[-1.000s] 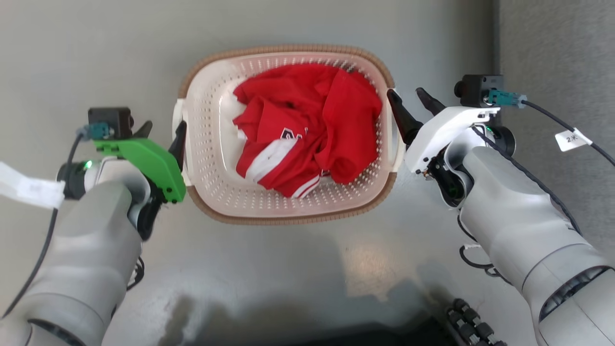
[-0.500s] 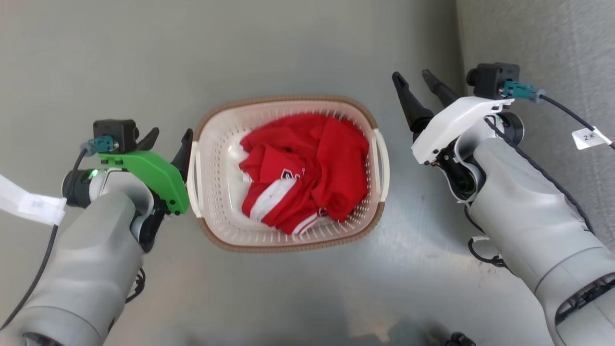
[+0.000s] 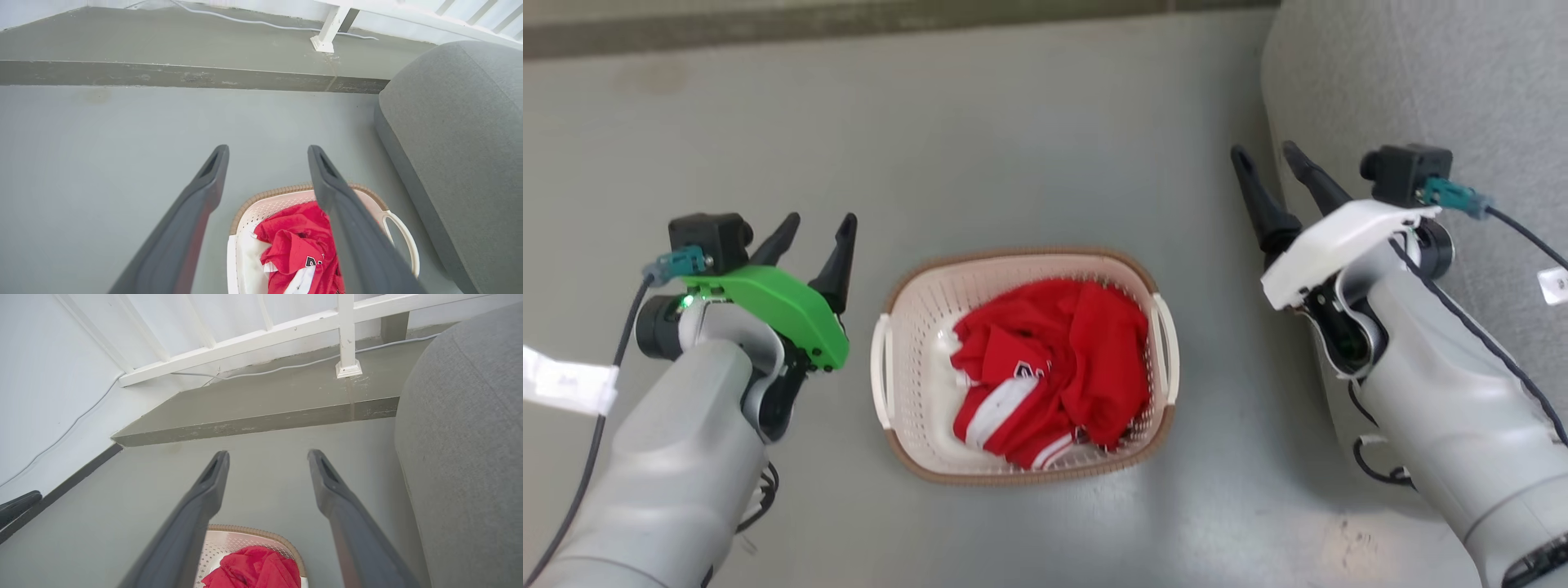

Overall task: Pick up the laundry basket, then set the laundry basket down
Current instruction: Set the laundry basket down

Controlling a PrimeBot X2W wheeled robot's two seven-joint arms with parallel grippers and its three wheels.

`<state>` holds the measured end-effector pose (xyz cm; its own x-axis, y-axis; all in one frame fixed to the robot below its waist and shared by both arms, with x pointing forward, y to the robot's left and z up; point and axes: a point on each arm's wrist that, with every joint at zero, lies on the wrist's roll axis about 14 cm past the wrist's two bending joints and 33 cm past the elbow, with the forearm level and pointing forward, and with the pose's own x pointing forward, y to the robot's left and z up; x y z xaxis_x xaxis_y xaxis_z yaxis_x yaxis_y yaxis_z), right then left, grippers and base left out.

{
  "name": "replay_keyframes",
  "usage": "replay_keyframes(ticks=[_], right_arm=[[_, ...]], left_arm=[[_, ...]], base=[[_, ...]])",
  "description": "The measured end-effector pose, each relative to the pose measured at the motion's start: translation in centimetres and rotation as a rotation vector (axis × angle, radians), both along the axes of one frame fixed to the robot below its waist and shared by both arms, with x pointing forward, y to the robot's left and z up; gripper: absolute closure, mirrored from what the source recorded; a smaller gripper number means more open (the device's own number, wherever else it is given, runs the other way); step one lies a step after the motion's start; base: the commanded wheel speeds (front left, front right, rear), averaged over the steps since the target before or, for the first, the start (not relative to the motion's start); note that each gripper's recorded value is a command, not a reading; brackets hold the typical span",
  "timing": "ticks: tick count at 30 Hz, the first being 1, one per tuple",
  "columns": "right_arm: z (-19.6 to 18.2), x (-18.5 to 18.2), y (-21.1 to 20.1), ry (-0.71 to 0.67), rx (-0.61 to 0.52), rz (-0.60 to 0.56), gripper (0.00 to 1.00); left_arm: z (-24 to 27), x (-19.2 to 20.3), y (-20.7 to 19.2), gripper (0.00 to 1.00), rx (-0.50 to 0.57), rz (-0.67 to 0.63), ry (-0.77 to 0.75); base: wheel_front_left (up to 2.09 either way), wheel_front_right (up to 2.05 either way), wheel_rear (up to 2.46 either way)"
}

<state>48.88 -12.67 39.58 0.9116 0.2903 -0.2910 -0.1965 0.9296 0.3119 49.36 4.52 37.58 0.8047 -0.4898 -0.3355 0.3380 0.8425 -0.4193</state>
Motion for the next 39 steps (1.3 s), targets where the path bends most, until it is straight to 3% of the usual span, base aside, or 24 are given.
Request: replay_keyframes(ticks=[11, 22, 30, 39], right_arm=[[5.9, -1.9, -0.1, -0.164, -0.012, -0.006, 0.00], [11.0, -4.1, -1.9, -0.315, -0.032, -0.089, 0.00], [11.8, -5.8, -3.1, -0.360, -0.069, -0.125, 0.00], [12.5, -6.9, -3.4, -0.390, -0.083, -0.143, 0.00]], left_arm=[[5.4, -1.8, 2.1, 0.00, 0.017, 0.035, -0.147], [10.9, -3.3, 4.1, 0.00, 0.012, 0.119, -0.304], [14.7, -4.1, 5.0, 0.00, -0.026, 0.177, -0.424], [13.9, -6.1, 5.9, 0.00, -0.030, 0.228, -0.413]], base=[[0.00, 0.00, 0.00], [0.00, 0.00, 0.00], [0.00, 0.00, 0.00], [0.00, 0.00, 0.00]])
